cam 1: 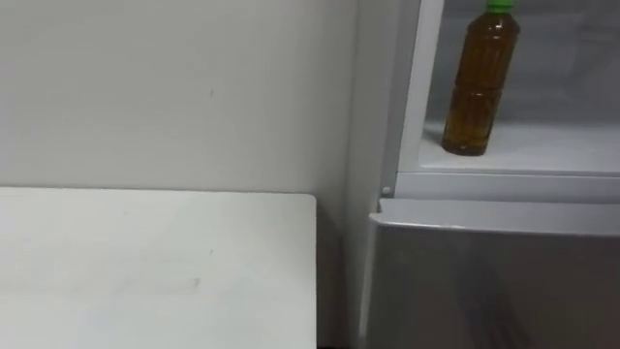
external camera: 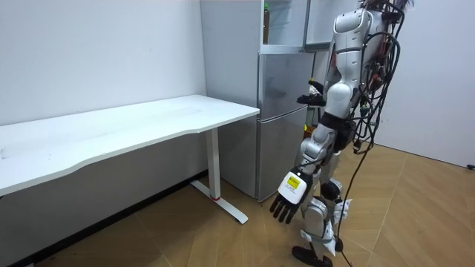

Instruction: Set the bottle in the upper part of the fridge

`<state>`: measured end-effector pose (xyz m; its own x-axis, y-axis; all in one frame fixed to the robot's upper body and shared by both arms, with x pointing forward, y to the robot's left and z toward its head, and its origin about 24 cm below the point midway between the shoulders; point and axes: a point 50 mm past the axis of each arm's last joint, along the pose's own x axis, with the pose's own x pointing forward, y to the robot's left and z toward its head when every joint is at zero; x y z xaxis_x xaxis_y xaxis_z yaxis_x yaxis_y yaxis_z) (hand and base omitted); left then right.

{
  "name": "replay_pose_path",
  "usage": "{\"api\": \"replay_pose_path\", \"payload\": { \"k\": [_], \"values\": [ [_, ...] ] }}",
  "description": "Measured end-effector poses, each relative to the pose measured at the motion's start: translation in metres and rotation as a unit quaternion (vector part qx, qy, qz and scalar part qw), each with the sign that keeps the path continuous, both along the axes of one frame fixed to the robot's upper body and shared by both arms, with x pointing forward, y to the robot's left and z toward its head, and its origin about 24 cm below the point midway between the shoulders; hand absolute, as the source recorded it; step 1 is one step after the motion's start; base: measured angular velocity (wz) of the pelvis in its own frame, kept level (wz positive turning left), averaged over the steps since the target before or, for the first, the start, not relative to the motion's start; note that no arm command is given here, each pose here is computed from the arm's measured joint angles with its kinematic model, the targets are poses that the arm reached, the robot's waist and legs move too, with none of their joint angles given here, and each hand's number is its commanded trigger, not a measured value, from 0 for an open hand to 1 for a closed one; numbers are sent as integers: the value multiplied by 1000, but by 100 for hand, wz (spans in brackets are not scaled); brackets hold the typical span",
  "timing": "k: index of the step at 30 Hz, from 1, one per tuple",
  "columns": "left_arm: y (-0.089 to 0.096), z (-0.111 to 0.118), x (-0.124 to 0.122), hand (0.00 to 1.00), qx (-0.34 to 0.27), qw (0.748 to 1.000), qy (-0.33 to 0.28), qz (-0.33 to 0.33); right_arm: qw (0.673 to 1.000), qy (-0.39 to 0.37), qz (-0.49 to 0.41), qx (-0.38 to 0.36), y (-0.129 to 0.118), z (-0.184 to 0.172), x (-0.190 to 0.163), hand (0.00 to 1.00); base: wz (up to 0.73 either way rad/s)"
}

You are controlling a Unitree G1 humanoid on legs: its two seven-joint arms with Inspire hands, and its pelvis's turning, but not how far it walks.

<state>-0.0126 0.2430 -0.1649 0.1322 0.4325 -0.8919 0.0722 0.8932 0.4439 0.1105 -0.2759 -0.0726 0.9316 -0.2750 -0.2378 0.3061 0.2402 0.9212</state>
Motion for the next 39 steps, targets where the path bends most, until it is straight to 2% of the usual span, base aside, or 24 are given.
{"api": "replay_pose_path", "payload": {
  "k": [6, 11, 18, 23, 28, 33, 39],
  "values": [
    [13, 4, -7, 0, 32, 998, -11, 60, 986, 70, -149, -9, -48, 5, -12, 0, -3],
    [19, 6, -5, 0, 44, 995, -29, 80, 968, 106, -229, -5, -70, 13, -15, 0, -3],
    [22, 8, -14, 0, 49, 995, -23, 90, 950, 129, -283, -36, -91, 43, -7, 0, 0],
    [23, 10, -20, 0, 55, 993, -28, 98, 934, 131, -314, -110, -110, 82, 8, 0, 0],
    [23, 10, -15, 0, 56, 994, -33, 88, 920, 103, -322, -198, -110, 130, 22, 0, -1],
    [23, 10, -14, 0, 55, 994, -36, 89, 915, 60, -329, -226, -110, 164, 37, 0, -1],
    [22, 10, -19, 0, 56, 994, -33, 82, 875, 62, -354, -323, -107, 193, 39, 0, -3]
  ]
}}
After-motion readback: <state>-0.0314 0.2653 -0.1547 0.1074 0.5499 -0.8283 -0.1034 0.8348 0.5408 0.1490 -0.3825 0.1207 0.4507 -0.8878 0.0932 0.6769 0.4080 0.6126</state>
